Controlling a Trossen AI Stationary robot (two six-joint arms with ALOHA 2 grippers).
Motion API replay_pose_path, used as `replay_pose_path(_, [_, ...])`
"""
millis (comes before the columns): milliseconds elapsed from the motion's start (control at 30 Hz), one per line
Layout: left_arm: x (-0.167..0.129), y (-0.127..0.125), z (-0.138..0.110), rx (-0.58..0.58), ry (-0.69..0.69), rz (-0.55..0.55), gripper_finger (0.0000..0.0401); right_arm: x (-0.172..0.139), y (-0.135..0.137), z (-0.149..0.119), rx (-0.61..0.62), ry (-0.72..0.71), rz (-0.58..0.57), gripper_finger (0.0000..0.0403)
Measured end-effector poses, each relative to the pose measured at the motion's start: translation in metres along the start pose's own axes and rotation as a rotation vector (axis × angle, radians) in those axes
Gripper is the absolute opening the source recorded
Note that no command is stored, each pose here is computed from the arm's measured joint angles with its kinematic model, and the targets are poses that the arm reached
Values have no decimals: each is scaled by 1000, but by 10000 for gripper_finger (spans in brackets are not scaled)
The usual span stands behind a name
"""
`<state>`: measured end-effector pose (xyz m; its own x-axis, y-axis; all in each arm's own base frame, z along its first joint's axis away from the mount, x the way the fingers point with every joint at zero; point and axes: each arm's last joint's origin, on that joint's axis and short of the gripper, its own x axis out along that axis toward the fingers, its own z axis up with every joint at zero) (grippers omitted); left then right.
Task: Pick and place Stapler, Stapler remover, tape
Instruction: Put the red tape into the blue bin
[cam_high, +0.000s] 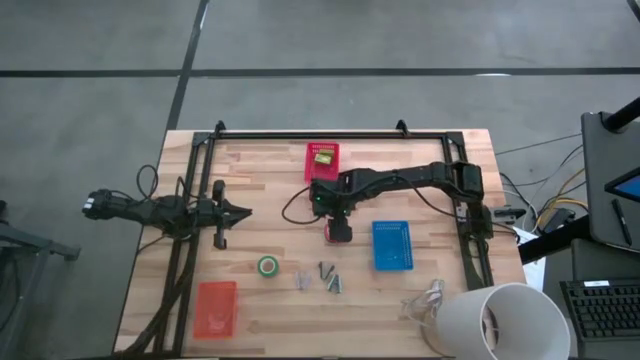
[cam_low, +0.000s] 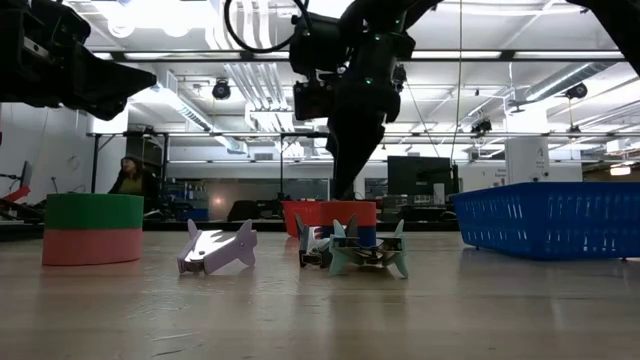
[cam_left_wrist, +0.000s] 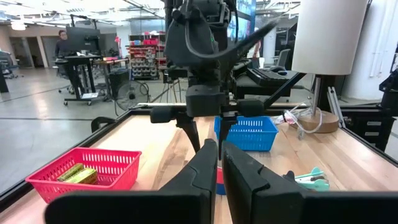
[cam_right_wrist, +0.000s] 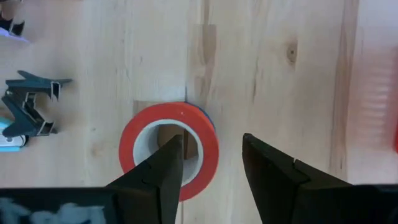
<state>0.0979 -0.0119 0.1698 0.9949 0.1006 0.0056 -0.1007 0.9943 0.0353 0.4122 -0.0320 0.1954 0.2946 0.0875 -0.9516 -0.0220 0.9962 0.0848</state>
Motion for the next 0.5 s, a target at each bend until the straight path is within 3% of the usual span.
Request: replay_pose_path(500, [0, 0, 0, 0, 0, 0, 26, 14, 2, -10, 8, 23, 3, 141])
